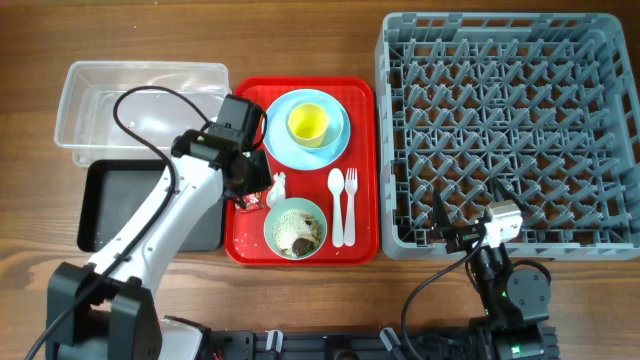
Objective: Sort waste into correct bins and load items into the dishwasher rack
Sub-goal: 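Move the left gripper over the red snack wrapper on the red tray, then grasp the red snack wrapper with the left gripper and lift, then carry the wrapper left and drop it into the clear bin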
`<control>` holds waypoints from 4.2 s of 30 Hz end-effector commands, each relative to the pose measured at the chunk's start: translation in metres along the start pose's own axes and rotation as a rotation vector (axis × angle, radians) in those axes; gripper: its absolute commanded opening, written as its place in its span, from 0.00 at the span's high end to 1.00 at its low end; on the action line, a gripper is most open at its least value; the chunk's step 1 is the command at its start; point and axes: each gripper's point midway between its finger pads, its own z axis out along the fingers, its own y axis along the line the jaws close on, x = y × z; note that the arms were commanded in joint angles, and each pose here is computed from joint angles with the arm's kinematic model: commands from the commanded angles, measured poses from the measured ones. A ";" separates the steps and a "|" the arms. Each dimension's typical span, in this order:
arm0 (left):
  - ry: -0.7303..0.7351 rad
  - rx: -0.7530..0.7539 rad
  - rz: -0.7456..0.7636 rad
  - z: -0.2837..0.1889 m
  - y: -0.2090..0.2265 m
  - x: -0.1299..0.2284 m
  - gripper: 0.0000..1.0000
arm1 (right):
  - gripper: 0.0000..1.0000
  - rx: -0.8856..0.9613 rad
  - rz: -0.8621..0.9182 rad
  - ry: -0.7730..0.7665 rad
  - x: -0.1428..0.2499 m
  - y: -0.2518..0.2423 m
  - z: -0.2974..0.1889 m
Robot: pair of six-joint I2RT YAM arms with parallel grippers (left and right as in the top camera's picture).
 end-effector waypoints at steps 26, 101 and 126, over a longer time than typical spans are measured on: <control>-0.053 -0.106 -0.035 0.039 0.029 0.011 0.60 | 0.00 -0.007 -0.010 -0.005 -0.001 0.001 0.000; -0.017 -0.090 -0.025 0.088 0.019 0.007 0.96 | 0.00 -0.007 -0.010 -0.005 -0.001 0.001 0.000; -0.760 0.010 -0.321 -0.086 0.065 -0.158 0.96 | 0.00 -0.007 -0.011 -0.005 -0.001 0.001 0.000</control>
